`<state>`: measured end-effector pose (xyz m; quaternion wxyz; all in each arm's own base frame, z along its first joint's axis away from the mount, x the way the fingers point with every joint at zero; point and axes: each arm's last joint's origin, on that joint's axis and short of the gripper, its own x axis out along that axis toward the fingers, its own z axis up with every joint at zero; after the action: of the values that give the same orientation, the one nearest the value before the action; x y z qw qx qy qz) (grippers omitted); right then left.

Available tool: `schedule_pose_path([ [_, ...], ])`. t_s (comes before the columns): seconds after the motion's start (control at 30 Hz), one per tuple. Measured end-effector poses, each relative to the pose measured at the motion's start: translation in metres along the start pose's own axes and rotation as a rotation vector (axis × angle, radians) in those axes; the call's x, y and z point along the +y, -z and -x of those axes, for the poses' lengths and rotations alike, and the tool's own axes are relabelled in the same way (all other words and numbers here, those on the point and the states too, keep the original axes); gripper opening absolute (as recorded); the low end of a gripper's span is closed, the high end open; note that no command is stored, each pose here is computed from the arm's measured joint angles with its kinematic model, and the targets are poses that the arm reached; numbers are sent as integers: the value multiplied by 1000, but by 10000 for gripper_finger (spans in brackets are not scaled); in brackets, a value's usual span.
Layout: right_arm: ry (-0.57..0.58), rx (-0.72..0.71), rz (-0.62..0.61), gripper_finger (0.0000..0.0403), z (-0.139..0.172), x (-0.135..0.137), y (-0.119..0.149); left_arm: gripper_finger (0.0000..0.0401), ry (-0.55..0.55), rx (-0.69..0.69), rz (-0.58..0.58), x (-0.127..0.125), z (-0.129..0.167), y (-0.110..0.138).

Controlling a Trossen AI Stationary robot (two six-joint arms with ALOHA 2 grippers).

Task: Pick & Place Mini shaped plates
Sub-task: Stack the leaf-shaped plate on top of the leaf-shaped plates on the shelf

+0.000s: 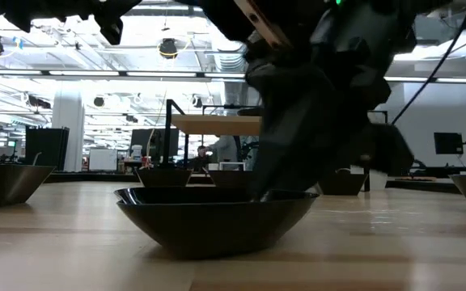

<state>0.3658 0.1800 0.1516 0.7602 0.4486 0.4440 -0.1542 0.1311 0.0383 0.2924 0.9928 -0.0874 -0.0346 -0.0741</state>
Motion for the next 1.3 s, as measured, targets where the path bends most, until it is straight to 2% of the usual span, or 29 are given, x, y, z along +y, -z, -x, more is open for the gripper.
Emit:
schedule_pose_path([
  [0.07, -43, 16, -2, 60, -8, 3, 3, 159, 0, 0, 0, 0, 0, 0],
  [0.53, -6, 7, -5, 56, -5, 1, 8, 159, 3, -12, 0, 0, 0, -1],
  [0.7, -8, 5, -8, 43, -5, 1, 7, 159, 3, -13, 0, 0, 0, -1],
  [0.93, -10, -2, -8, 6, -5, 1, 7, 159, 3, -16, -2, 0, 0, -2],
  [1.3, -7, -16, -3, 3, -4, 1, 6, 159, 4, -19, -4, 0, 0, -2],
])
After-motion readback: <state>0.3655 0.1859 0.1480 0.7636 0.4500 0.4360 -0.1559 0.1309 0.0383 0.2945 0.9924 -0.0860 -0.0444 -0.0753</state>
